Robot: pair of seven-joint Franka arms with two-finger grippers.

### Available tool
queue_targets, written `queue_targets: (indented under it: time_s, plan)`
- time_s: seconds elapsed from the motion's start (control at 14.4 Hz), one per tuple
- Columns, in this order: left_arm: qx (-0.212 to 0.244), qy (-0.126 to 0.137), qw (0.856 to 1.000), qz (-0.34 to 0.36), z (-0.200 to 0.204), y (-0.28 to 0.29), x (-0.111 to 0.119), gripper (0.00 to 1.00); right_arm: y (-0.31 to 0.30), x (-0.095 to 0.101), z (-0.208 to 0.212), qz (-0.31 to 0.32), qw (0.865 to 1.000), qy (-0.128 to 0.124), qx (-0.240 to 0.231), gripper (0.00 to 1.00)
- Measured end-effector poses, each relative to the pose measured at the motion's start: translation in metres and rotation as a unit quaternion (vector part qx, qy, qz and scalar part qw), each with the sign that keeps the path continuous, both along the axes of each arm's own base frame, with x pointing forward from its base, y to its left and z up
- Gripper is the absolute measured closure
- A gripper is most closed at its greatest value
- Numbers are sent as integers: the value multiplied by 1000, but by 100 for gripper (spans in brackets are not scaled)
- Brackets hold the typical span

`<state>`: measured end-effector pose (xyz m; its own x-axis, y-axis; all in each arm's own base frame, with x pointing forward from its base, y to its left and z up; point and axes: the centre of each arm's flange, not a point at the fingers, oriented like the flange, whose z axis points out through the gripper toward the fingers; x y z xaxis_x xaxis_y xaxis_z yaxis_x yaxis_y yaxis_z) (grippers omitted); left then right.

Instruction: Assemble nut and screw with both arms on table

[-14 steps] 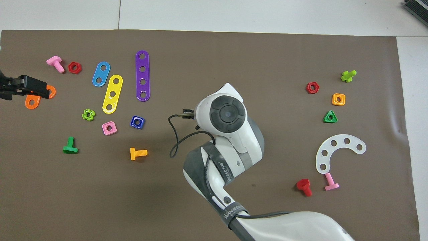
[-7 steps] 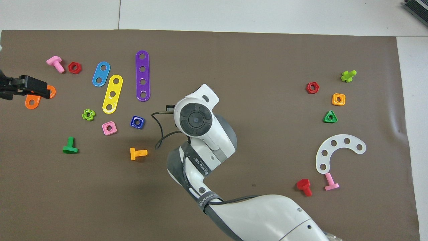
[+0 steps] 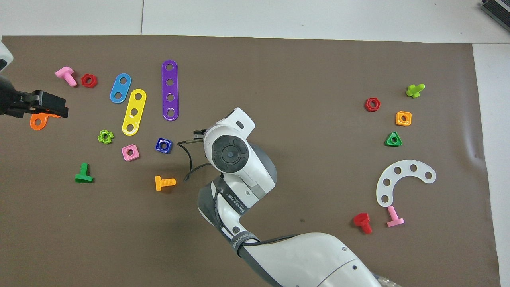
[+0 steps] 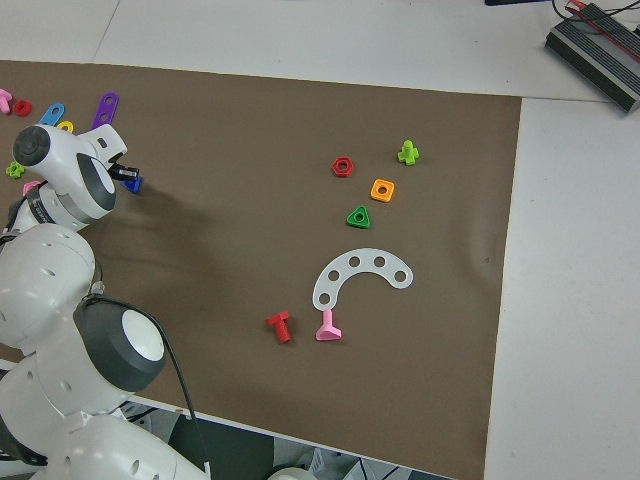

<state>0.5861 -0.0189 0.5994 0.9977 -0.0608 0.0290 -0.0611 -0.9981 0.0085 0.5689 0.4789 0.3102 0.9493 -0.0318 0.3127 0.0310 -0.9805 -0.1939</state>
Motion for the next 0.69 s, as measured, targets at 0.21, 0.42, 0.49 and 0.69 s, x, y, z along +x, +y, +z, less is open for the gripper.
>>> queue_targets:
  time_s: [0.21,0.42,0.49,0.69]
  plan:
    - [0,12,1000,-21,-10,-3,-6,0,-2,4,8,-3,1000,-6,2,24]
    - [0,31,998,-52,-26,-15,-19,11,-41,26,67,-35,999,-2,-5,0]
    - [-3,35,998,-56,-32,-18,-22,11,-67,35,98,-53,999,7,-8,0]
    - [-40,29,997,-65,-51,-39,-18,11,-161,46,180,-67,996,53,-36,0]
